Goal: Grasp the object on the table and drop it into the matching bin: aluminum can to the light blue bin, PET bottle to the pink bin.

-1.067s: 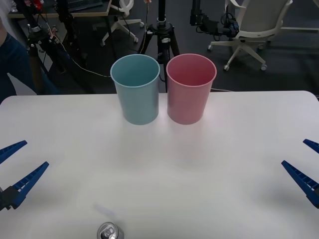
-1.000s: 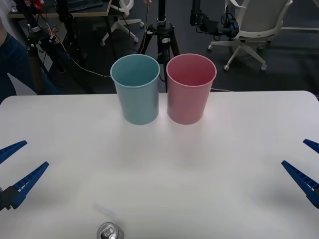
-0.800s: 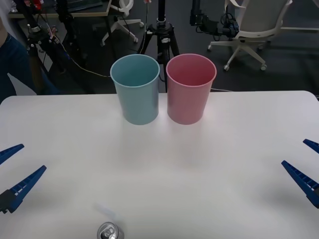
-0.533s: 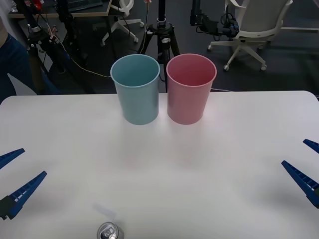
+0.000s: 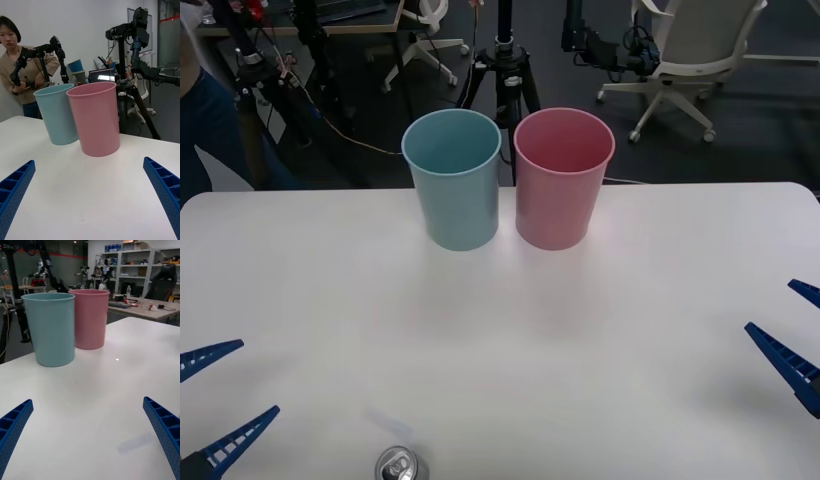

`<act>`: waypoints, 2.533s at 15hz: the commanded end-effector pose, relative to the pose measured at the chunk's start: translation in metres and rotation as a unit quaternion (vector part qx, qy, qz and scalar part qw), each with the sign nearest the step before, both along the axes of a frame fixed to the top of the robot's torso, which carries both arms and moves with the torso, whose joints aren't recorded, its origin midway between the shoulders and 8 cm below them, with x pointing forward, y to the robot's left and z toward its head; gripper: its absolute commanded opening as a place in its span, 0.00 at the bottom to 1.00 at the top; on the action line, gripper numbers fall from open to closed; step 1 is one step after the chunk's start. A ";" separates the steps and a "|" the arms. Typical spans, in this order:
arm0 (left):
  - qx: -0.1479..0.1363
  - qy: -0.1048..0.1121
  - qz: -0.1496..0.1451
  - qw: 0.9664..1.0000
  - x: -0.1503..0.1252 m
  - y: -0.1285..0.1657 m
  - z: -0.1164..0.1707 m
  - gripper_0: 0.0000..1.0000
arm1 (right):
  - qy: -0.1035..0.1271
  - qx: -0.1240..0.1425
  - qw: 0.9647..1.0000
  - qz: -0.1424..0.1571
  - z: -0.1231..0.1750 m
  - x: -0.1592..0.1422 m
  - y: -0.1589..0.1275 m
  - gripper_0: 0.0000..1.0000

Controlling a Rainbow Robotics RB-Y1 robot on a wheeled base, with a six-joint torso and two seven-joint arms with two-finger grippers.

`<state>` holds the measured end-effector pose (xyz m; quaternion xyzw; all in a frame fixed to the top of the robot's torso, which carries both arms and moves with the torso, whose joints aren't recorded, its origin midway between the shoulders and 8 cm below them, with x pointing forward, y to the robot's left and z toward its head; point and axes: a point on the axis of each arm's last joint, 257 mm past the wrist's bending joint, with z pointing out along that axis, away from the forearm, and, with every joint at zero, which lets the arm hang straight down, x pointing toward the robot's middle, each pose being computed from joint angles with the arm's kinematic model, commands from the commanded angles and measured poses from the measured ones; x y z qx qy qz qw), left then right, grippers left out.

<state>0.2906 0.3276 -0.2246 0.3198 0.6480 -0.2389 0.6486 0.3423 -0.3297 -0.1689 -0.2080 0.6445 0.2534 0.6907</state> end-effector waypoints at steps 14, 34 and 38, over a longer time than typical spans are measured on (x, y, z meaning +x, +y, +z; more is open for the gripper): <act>0.098 -0.022 -0.155 0.983 -0.054 -0.058 -0.086 1.00 | 0.000 0.000 1.000 0.000 0.000 0.000 0.000 1.00; 0.058 -0.042 -0.210 0.975 -0.059 -0.168 -0.139 1.00 | 0.000 0.000 1.000 0.000 0.000 0.000 0.000 1.00; 0.059 -0.040 -0.207 0.976 -0.052 -0.173 -0.140 1.00 | 0.000 0.000 1.000 0.000 0.000 0.000 0.000 1.00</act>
